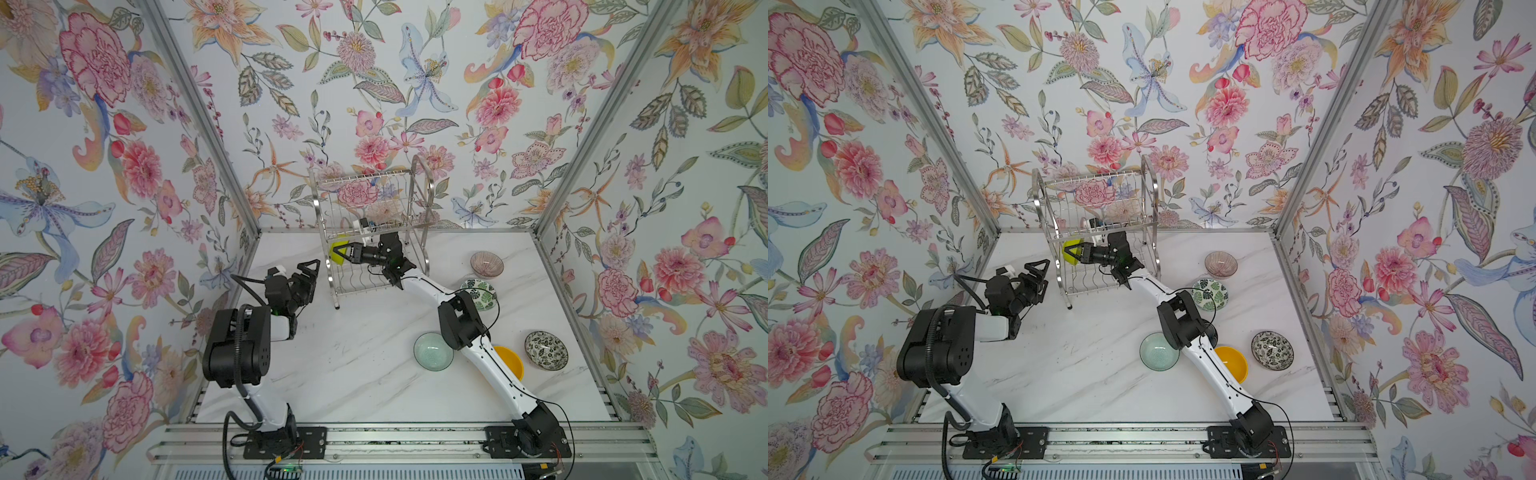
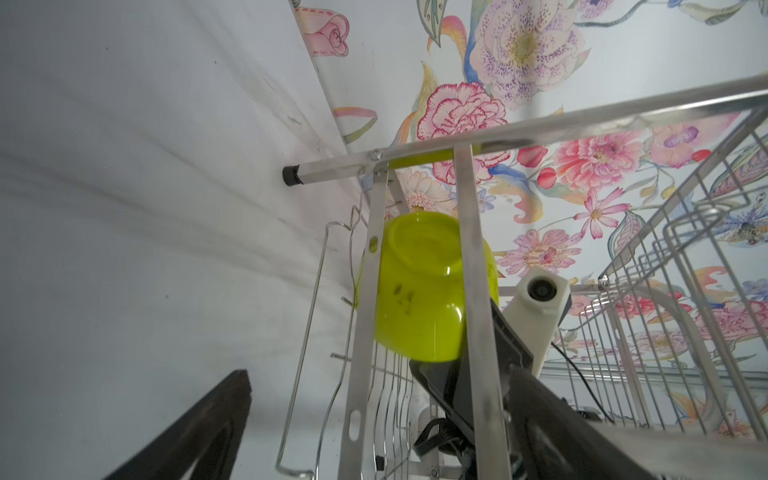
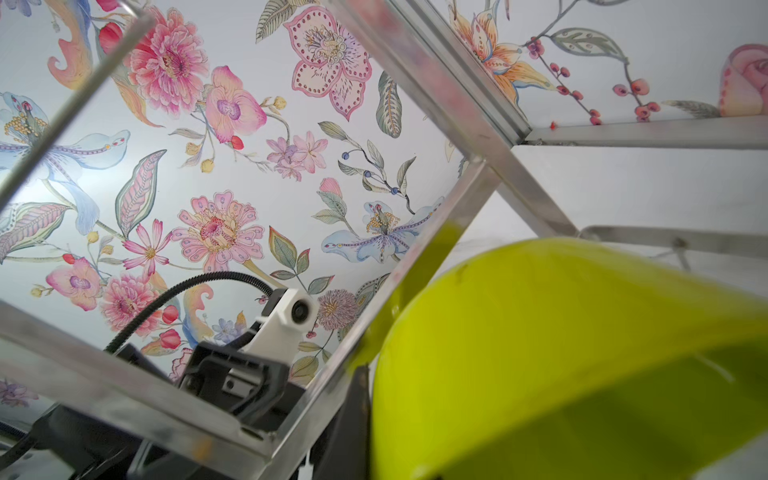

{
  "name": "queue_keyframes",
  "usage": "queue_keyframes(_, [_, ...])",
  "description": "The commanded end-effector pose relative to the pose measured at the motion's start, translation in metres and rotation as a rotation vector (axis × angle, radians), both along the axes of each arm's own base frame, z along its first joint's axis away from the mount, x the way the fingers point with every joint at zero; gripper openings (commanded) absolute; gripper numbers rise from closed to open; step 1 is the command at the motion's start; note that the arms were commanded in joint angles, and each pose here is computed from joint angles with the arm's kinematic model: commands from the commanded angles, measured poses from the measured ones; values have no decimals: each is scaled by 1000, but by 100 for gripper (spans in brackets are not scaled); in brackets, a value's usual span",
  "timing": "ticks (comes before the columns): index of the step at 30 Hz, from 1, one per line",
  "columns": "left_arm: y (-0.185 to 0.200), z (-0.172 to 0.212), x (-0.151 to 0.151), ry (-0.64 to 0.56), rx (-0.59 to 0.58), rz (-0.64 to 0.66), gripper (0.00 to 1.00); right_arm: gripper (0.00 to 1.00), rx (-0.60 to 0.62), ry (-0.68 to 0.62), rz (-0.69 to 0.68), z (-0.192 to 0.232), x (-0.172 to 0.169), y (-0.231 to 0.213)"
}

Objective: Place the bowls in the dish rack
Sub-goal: 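Lower the bowl between rack wires with the right gripper while the left gripper hovers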

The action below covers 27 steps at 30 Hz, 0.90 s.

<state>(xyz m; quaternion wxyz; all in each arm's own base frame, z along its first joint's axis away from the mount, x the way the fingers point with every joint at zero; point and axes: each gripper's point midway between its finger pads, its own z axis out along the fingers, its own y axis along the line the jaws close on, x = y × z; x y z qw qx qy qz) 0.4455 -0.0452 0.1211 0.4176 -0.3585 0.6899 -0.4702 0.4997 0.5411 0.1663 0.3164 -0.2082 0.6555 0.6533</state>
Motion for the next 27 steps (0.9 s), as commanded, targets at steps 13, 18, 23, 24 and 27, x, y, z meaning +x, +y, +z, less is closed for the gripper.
queue_keyframes(13, [-39, 9, -86, -103, 196, -114, 99, 0, -45, 64, -52, -42, 9, 7])
queue_keyframes(18, [-38, -10, -110, -61, 214, -117, 99, 3, -42, 67, -55, -43, 8, 9])
queue_keyframes(23, [-42, -10, -116, -80, 237, -137, 99, 6, -52, 78, -71, -52, 10, 8])
queue_keyframes(24, [-43, -11, -116, -78, 241, -140, 99, 9, -55, 81, -78, -55, 12, 7])
queue_keyframes(27, [-46, -12, -116, -79, 237, -151, 99, 14, -56, 96, -90, -59, 16, 5])
